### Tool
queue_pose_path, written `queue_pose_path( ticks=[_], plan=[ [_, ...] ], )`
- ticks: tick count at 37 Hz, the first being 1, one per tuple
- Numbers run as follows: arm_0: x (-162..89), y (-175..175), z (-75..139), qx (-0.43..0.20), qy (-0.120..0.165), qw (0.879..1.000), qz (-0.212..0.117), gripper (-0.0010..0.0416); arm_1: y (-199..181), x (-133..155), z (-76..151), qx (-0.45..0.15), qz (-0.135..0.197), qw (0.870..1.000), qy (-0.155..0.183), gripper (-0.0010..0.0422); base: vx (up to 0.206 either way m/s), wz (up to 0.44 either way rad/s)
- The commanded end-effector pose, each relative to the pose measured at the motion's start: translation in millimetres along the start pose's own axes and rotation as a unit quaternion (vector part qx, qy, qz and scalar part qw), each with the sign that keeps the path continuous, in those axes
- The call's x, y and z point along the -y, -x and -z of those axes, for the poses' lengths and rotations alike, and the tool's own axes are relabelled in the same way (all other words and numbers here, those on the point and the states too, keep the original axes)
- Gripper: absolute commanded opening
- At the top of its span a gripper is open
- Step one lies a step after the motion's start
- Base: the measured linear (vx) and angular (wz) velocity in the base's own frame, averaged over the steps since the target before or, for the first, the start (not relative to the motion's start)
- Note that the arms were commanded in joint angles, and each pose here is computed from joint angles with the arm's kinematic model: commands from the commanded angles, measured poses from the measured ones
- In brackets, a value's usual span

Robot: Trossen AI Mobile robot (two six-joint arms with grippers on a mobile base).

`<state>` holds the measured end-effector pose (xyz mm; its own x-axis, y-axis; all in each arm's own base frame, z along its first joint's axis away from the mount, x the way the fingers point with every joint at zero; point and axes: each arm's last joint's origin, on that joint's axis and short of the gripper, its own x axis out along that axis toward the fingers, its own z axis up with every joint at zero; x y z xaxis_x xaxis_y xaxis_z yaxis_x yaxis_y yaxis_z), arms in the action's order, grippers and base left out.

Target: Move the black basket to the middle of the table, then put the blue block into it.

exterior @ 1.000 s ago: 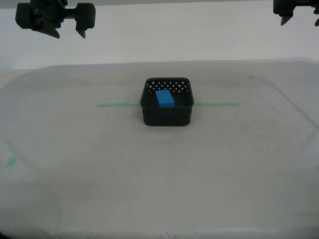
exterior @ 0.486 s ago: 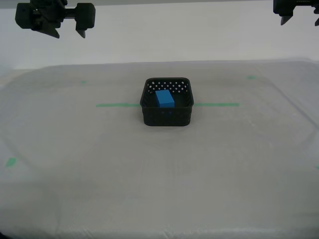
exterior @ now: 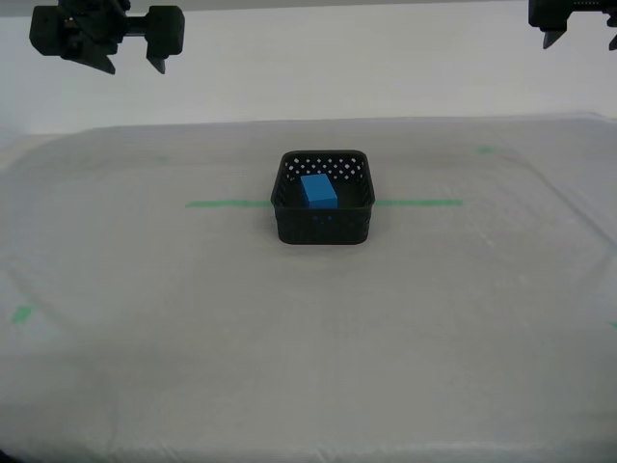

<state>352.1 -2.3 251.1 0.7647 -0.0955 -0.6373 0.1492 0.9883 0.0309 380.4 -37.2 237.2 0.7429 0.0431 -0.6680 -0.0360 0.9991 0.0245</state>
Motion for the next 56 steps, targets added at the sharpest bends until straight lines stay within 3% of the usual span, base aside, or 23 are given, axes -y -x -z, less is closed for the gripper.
queue_pose_path(
  ticks=[1,56],
  plan=[
    [0.0,0.2,-0.5,0.002,0.0,1.0,-0.001,0.0394,0.3,-0.2,-0.5,0.002,-0.001,1.0,0.001,0.035,0.0,0.0],
    [0.0,0.2,-0.5,0.001,0.0,1.0,-0.001,0.0394,0.3,-0.2,-0.5,0.001,-0.001,1.0,0.001,0.035,0.0,0.0]
  ],
)
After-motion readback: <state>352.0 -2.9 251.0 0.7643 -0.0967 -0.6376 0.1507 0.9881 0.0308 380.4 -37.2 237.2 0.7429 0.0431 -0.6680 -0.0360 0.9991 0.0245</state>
